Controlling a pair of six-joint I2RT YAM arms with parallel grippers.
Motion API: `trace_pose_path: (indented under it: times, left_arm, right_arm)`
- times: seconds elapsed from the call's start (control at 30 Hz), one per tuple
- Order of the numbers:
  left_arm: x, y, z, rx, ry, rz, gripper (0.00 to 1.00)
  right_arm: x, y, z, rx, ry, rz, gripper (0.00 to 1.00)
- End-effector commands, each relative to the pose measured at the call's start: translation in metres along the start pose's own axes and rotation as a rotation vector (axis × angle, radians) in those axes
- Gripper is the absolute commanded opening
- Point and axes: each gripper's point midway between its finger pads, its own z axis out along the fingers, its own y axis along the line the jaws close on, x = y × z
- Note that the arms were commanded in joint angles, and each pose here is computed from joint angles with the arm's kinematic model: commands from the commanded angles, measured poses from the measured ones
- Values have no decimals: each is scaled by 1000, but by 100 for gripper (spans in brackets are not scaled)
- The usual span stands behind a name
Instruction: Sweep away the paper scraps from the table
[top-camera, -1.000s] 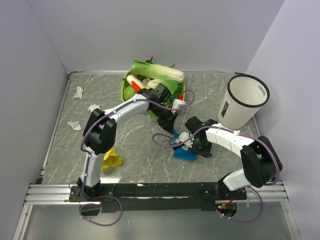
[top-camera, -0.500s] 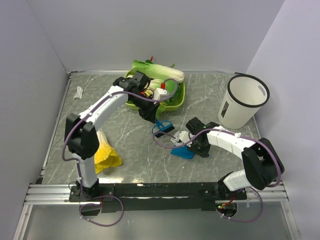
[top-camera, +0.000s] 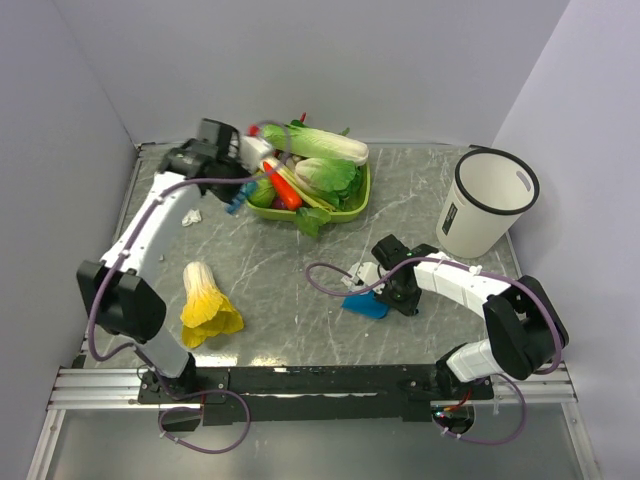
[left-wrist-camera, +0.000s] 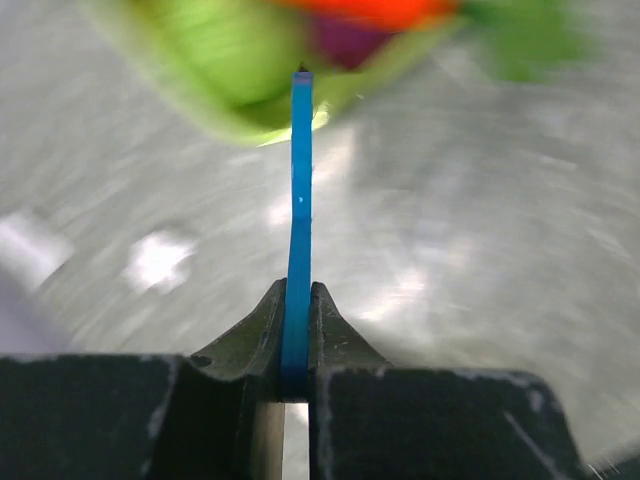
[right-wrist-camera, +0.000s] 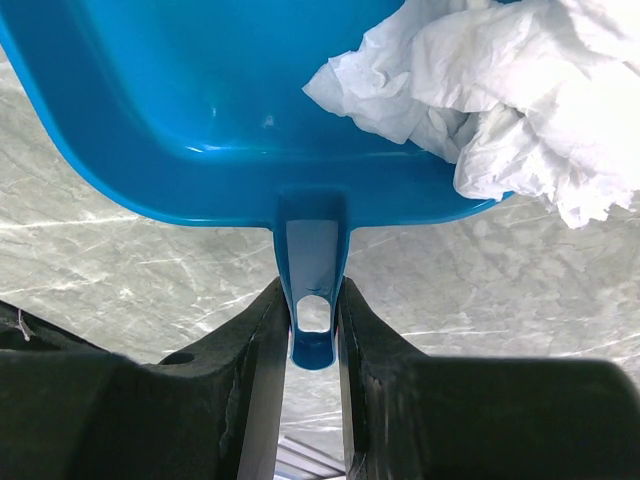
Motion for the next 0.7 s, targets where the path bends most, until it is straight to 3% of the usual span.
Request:
trace_pose_path:
  times: [0.0, 0.17, 0.4, 0.63, 0.67]
  left_arm:
    - [21, 109, -38, -435, 7, -160, 1]
    - [59, 168, -21, -607, 178, -175, 1]
    - [66, 257, -10, -819, 178, -211, 1]
    - [80, 329, 16, -982, 287, -100, 1]
    - [89, 335, 36, -966, 315, -93, 1]
  right_arm:
    - [-1, 0, -4, -16, 7, 16, 0]
    - [-11, -3, -7, -32, 4, 18, 0]
    - [-24, -9, -7, -59, 17, 16, 0]
    - [-27, -10, -5, -69, 33, 14, 0]
    - [-27, -10, -6, -73, 32, 16, 0]
